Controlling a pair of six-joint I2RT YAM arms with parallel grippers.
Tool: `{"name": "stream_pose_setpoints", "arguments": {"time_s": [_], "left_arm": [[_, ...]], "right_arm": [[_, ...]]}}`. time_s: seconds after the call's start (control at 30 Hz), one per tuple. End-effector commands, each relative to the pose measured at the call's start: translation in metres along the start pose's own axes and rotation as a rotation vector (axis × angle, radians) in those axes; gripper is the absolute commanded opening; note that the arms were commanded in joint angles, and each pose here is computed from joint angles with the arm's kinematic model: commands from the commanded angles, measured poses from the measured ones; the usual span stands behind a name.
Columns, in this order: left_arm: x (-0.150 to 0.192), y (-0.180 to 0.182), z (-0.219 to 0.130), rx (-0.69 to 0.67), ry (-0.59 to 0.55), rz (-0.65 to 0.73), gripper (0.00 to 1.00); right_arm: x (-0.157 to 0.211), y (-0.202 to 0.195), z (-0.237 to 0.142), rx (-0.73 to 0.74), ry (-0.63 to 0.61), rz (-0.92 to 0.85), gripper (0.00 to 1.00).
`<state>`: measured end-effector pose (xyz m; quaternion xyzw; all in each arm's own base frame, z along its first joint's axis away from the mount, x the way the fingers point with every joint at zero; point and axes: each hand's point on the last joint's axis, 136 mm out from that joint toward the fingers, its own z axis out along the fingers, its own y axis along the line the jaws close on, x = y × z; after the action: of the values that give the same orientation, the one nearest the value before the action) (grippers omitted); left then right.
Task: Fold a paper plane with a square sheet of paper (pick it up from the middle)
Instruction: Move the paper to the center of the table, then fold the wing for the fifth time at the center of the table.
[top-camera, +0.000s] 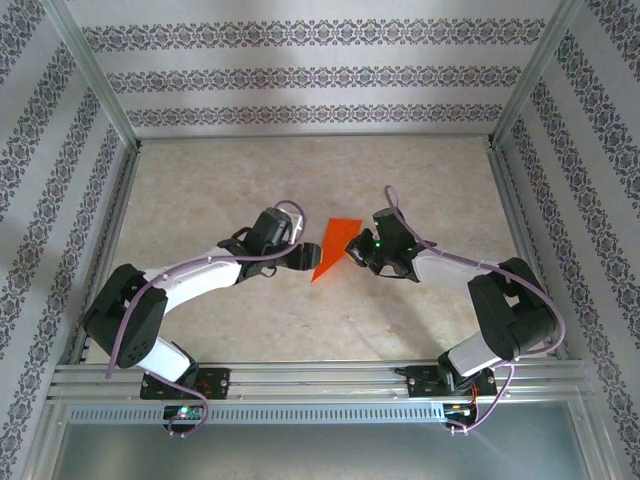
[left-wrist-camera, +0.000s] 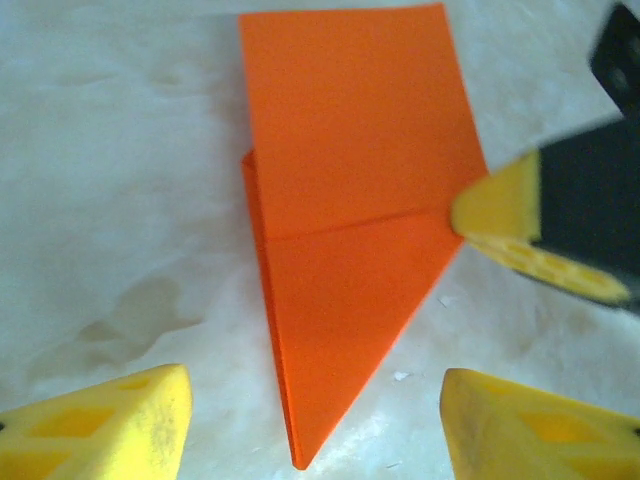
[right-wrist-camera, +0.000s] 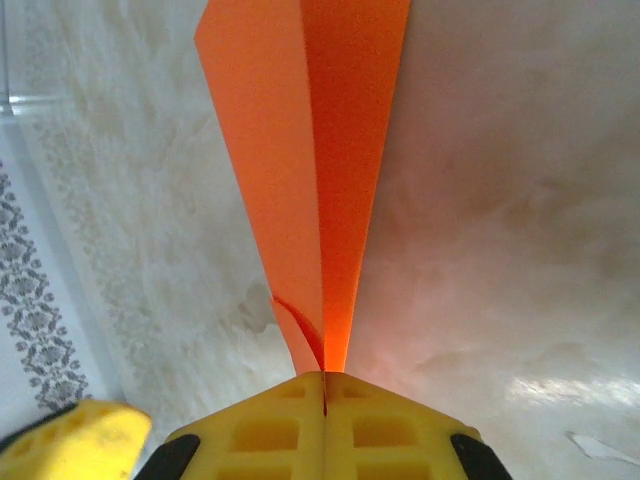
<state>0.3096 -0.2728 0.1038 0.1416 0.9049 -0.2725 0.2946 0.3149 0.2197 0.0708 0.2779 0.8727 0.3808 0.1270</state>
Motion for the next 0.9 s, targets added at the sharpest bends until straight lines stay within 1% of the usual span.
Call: {"name": "stream_pose_setpoints", "arguments": {"time_s": [0.0, 0.07, 0.2, 0.37, 0.6, 0.87], "left_arm": [[-0.015, -0.026, 0.007, 0.054, -0.116, 0.228, 0.69], [-0.01, -0.027, 0.016, 0.029, -0.106, 0.288, 0.69], [0.001, -0.036, 0.034, 0.002, -0.078, 0.449, 0.69], [0.005, -0.04, 0.053, -0.01, -0.088, 0.585, 0.64], [0.002, -0.033, 0.062, -0.046, -0.17, 0.704, 0.55], [0.015, -0.031, 0.068, -0.021, -0.158, 0.771, 0.51]], "right_arm": [[-0.01, -0.003, -0.01, 0.002, -0.05, 0.085, 0.0], [-0.012, -0.001, -0.013, -0.005, -0.05, 0.11, 0.0], [-0.013, 0.002, -0.014, -0.01, -0.031, 0.156, 0.0], [-0.011, 0.002, -0.011, -0.009, 0.006, 0.207, 0.0], [-0.008, 0.001, -0.011, -0.005, 0.042, 0.233, 0.0], [-0.007, 0.002, -0.012, -0.008, 0.066, 0.267, 0.0]]}}
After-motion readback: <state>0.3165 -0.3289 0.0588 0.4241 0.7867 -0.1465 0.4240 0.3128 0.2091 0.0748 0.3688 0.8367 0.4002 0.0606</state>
